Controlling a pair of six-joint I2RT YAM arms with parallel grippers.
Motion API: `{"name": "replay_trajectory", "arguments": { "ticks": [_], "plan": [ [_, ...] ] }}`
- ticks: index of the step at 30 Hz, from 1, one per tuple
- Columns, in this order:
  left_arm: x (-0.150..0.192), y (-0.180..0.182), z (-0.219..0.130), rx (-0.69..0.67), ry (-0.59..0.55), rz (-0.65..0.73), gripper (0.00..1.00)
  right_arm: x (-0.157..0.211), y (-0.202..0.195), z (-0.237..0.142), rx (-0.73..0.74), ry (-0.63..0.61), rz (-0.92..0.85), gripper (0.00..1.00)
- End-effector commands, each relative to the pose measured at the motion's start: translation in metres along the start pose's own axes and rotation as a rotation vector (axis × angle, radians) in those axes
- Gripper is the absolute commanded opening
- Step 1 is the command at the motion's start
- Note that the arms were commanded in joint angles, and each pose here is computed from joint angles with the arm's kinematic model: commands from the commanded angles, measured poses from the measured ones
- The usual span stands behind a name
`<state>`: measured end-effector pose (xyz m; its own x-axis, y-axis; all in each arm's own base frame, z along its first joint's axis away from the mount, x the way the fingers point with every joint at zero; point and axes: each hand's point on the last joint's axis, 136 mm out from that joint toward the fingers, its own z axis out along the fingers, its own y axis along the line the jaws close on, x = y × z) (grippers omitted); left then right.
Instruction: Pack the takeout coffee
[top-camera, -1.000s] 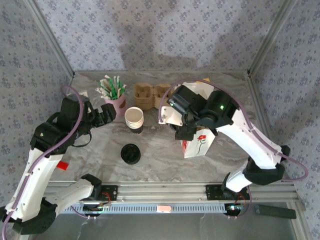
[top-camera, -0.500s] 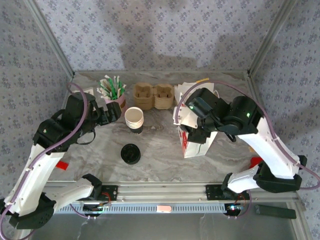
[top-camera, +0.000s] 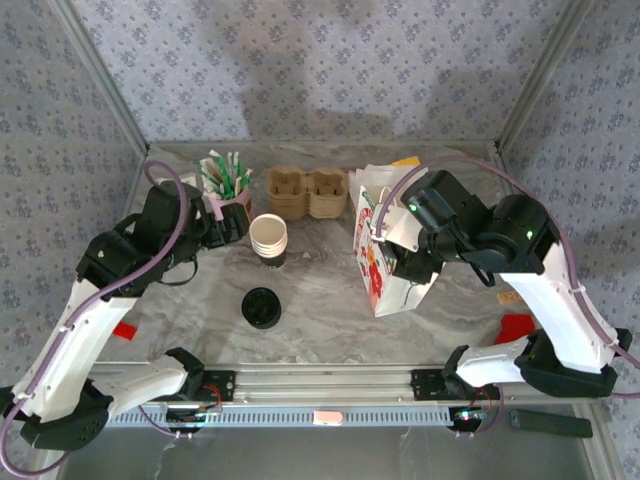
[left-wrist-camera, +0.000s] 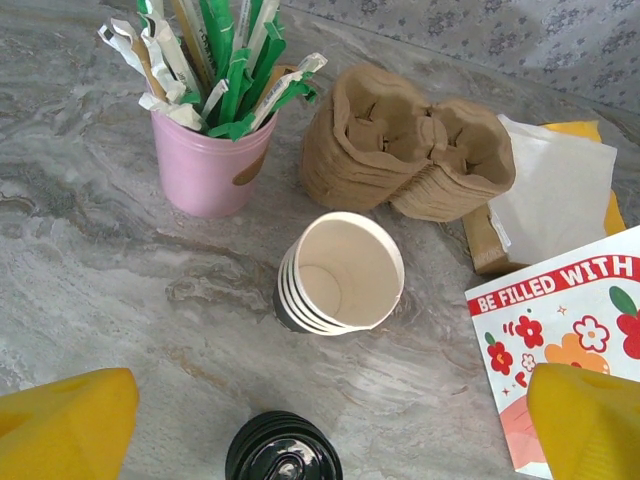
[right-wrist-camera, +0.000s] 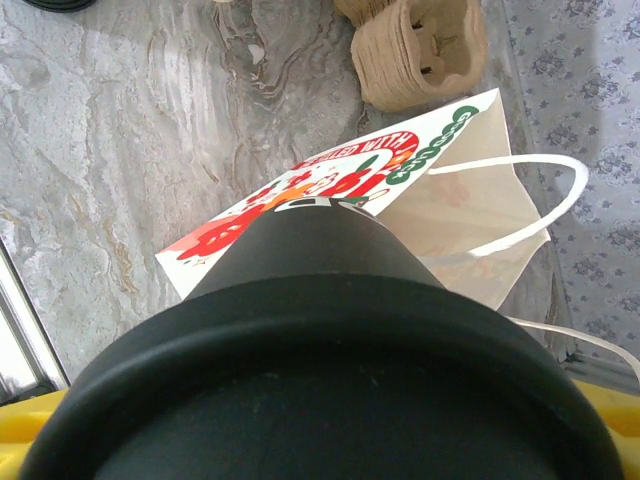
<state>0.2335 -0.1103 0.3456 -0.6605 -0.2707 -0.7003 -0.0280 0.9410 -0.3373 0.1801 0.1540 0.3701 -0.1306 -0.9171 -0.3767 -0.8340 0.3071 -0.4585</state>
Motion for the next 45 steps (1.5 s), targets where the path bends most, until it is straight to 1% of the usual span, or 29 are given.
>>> {"name": "replay_trajectory", "arguments": {
  "ticks": [1, 16, 22, 25, 28, 34, 40, 45],
  "plan": [
    [-0.014, -0.008, -0.007, 0.028, -0.048, -0.011, 1.00, 0.004, -0.002, -0.010, -0.001, -0.021, 0.036, 0.88],
    [-0.017, -0.017, -0.001, 0.036, -0.042, 0.001, 1.00, 0.032, -0.003, -0.014, 0.018, 0.008, 0.103, 0.88],
    [-0.016, -0.021, 0.002, 0.045, -0.042, 0.006, 1.00, 0.044, -0.009, 0.004, 0.031, 0.091, 0.113, 0.88],
    [-0.015, -0.021, 0.004, 0.048, -0.043, 0.002, 1.00, 0.042, -0.015, 0.016, 0.029, 0.115, 0.130, 0.88],
    [-0.014, -0.020, 0.004, 0.049, -0.047, 0.000, 1.00, 0.035, -0.027, 0.020, 0.032, 0.108, 0.168, 0.88],
    [-0.013, -0.017, 0.004, 0.041, -0.051, 0.014, 1.00, 0.020, -0.043, 0.019, 0.039, 0.086, 0.213, 0.88],
    [-0.014, -0.014, 0.005, 0.028, -0.064, 0.031, 1.00, 0.010, -0.050, 0.020, 0.033, 0.064, 0.262, 0.87],
    [-0.014, -0.012, 0.006, 0.022, -0.075, 0.036, 1.00, 0.014, -0.047, 0.036, -0.005, 0.120, 0.339, 0.86]
  ]
}}
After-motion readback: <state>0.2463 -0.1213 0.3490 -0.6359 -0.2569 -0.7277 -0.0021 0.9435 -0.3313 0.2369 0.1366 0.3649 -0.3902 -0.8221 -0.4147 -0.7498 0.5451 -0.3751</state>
